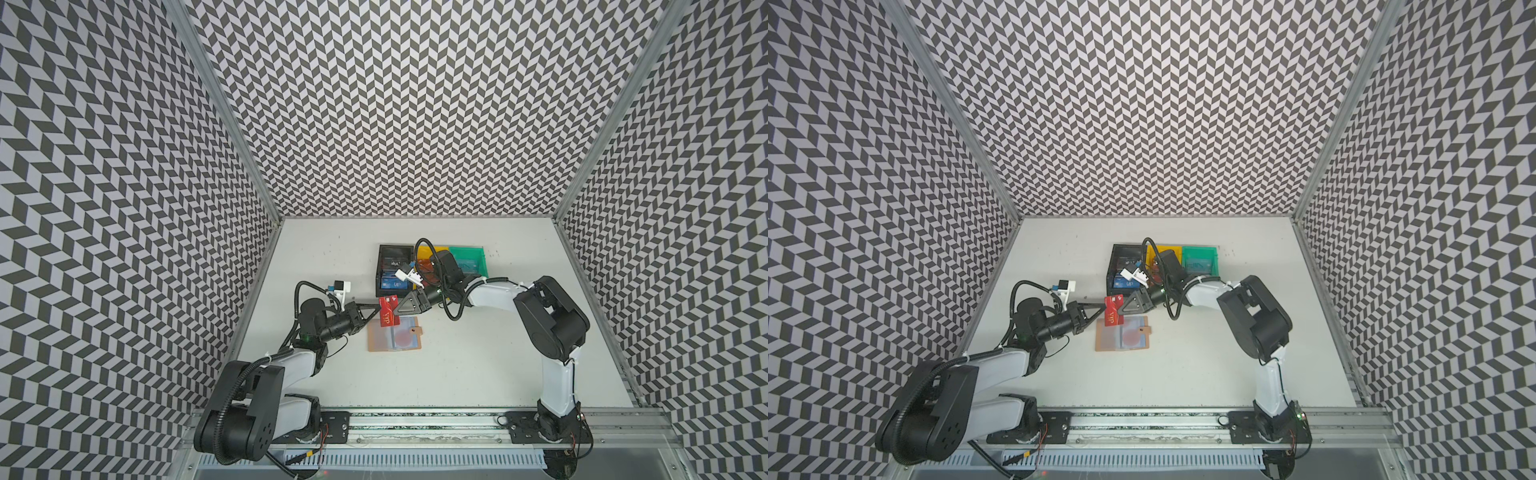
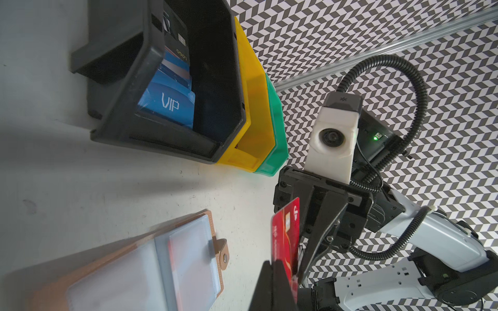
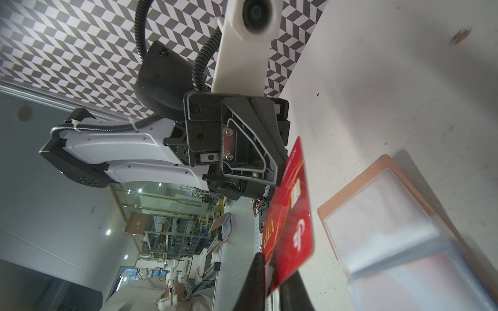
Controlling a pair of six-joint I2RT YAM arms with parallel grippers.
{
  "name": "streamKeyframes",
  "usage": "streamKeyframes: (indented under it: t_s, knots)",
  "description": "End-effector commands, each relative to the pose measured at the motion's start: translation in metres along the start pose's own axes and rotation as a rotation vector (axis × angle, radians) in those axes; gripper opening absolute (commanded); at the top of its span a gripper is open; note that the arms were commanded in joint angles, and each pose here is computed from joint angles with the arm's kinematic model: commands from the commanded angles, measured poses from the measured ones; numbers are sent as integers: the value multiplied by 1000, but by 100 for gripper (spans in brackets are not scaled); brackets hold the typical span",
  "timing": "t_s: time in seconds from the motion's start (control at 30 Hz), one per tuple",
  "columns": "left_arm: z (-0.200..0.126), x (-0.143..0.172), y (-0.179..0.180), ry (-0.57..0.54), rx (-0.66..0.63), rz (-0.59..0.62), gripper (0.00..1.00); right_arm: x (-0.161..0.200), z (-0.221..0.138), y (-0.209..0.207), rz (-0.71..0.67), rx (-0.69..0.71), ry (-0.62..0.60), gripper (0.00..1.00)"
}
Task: Take the credit cards out of the card holder
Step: Place the credit card in the storage box.
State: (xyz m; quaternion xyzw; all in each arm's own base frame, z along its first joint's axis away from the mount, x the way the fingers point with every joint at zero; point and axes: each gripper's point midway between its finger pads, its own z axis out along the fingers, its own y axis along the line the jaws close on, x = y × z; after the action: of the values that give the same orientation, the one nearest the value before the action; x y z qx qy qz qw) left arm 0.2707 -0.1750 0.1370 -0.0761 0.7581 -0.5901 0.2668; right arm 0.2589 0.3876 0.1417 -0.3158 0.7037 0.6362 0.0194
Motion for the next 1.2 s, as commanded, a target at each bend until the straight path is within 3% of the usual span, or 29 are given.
streamKeyframes:
  t_s: [0.0, 0.2, 0.47, 0.63, 0.93, 1.17]
  knots:
    - [1, 3, 0, 5, 6, 7, 0, -2, 4, 5, -37, -37, 6, 7]
    - [0, 7, 4, 23, -13, 9, 0, 1, 3, 3, -25, -41, 27, 0]
    - [-1, 8, 12, 27, -63, 10, 29, 6, -5, -11, -28, 66, 87, 0]
    - [-3, 8, 14, 26, -74, 13, 32, 2, -17, -16, -46, 146, 94, 0]
    - [-1, 8, 22, 43, -104, 11, 35, -34, -83, -44, -169, 688, 195, 0]
    - [4, 9, 30, 72, -118, -3, 35, -80, -137, -27, -391, 1008, 311, 0]
